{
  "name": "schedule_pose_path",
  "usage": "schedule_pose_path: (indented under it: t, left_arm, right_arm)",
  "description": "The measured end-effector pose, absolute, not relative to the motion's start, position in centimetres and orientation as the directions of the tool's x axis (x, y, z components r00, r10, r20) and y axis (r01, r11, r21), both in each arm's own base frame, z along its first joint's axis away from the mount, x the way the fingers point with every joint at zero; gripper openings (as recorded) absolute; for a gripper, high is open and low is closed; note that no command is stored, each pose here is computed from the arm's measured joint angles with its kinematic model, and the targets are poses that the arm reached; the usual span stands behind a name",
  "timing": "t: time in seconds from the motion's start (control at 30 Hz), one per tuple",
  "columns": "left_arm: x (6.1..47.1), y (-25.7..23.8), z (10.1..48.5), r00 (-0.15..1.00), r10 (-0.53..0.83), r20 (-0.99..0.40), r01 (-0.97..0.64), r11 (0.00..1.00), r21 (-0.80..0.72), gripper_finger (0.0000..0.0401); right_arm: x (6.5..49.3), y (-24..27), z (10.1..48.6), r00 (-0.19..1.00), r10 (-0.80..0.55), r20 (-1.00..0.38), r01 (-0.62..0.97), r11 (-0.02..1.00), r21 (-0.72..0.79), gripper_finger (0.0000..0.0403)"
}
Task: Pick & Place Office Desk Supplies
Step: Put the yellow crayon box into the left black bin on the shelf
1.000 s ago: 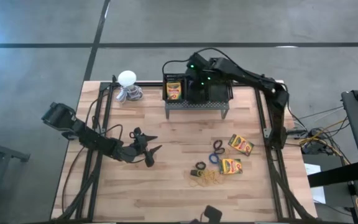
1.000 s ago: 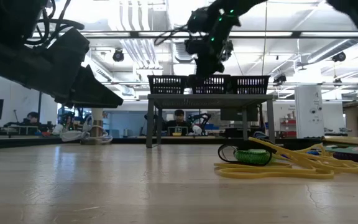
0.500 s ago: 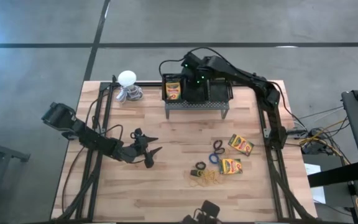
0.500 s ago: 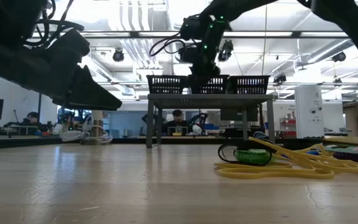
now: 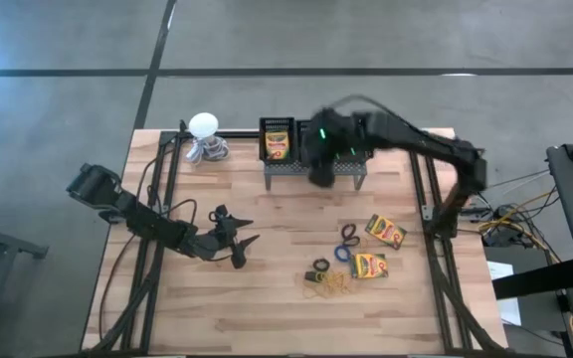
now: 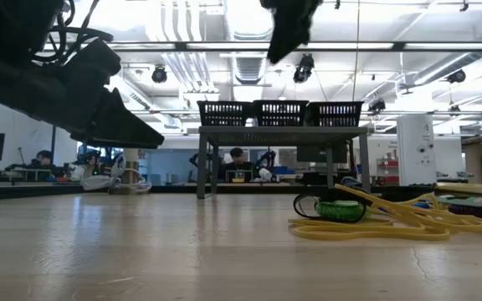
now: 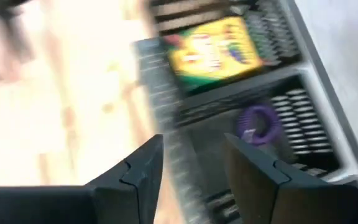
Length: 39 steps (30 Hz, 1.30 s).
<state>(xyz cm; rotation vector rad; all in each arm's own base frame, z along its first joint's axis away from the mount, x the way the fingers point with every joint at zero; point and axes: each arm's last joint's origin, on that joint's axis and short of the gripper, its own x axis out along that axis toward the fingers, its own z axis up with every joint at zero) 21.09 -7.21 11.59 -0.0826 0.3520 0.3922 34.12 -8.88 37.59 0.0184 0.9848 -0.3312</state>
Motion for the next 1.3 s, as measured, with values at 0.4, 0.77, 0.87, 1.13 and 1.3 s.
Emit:
schedule_pose_path:
  t: [0.4,0.77,0.87,1.13,1.3]
  left_arm:
    - [21.1,-7.2,11.6,0.865,0.36,-0.351,-0.39,0.921,-0.018,0.0237]
    - [21.1,-7.2,11.6,0.86,0.378,-0.342,-0.407,0.913,-0.015,0.0237]
    - [21.2,-7.2,11.7,0.86,0.381,-0.34,-0.41,0.912,-0.016,0.0237]
    - [21.2,-7.1,11.7,0.859,0.382,-0.34,-0.411,0.911,-0.015,0.0237]
    - [21.1,-7.1,11.7,0.859,0.383,-0.341,-0.411,0.911,-0.013,0.0237]
  right_arm:
    - [27.7,4.5,28.6,0.522,-0.212,-0.826,0.196,0.972,-0.126,0.0129]
    - [25.9,9.4,19.1,0.536,0.037,-0.843,0.055,0.995,0.078,0.014]
    - [26.4,9.7,17.8,0.526,0.037,-0.849,0.046,0.996,0.072,0.0143]
    - [26.4,9.8,16.7,0.447,0.034,-0.894,0.003,0.999,0.039,0.0144]
    - [25.4,9.3,17.1,0.387,0.007,-0.922,0.053,0.998,0.029,0.0144]
